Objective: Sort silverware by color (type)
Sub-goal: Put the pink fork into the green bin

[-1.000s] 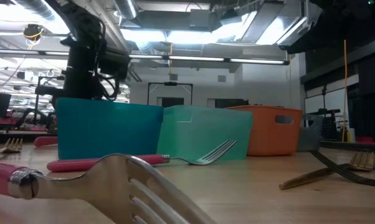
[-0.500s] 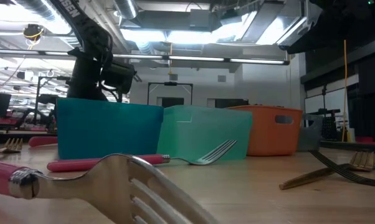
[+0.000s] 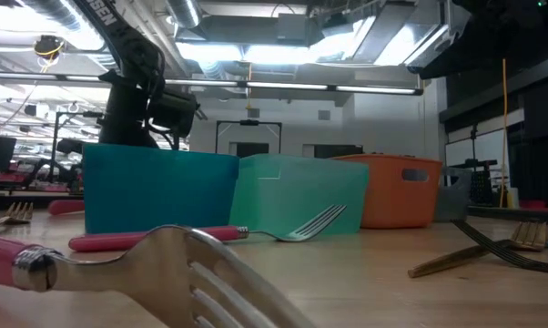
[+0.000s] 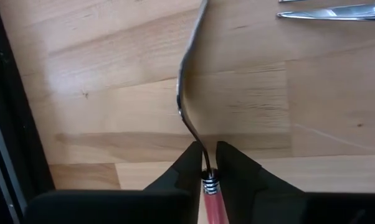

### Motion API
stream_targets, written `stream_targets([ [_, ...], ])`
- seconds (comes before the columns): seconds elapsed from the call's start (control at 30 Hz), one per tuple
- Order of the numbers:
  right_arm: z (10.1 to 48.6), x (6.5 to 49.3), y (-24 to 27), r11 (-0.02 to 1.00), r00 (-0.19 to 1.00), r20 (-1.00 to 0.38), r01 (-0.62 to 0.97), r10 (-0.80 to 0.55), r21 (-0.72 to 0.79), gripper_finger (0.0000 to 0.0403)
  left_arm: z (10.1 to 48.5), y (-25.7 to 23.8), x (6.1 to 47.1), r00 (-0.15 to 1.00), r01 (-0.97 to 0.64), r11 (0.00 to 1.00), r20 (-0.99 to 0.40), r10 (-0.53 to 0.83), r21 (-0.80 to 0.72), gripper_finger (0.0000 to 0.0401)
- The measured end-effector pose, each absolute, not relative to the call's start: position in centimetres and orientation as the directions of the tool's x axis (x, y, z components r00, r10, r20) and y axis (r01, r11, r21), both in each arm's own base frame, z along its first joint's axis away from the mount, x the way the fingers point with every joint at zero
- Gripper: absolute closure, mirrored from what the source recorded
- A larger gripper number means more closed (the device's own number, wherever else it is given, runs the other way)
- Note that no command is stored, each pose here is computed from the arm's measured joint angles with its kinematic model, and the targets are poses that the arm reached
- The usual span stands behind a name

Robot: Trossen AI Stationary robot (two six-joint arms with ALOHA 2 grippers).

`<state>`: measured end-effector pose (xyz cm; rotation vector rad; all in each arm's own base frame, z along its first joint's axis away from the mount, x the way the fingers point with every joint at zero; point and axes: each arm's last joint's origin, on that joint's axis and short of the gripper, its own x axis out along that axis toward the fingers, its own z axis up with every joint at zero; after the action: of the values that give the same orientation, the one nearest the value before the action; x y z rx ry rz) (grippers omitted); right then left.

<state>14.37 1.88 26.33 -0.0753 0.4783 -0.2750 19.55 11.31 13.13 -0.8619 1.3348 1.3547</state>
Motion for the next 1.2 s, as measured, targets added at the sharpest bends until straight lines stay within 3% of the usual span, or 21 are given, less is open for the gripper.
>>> stream_targets([
  [0.33, 26.3, 14.4, 1.9, 0.96, 0.852, -0.444, 0.243, -0.278, -0.136, 0.0308, 13.1, 11.3, 19.4, -0.26, -0.952, 0.117, -0.947, 0.188, 0.284, 0.0387],
  [0.73, 26.3, 14.4, 1.9, 0.96, 0.852, -0.443, 0.243, -0.278, -0.136, 0.0308, 16.6, 12.9, 22.4, -0.148, -0.929, 0.284, -0.941, 0.306, 0.238, 0.0387],
  [0.93, 26.3, 14.4, 1.9, 0.96, 0.852, -0.443, 0.243, -0.278, -0.136, 0.0308, 20.7, 13.5, 25.6, -0.019, -0.84, 0.482, -0.901, 0.433, 0.249, 0.0387],
  [1.2, 26.3, 14.4, 1.9, 0.96, 0.852, -0.443, 0.243, -0.279, -0.136, 0.0308, 25.5, 11.6, 30.1, 0.282, -0.584, 0.77, -0.826, 0.488, 0.255, 0.0386],
])
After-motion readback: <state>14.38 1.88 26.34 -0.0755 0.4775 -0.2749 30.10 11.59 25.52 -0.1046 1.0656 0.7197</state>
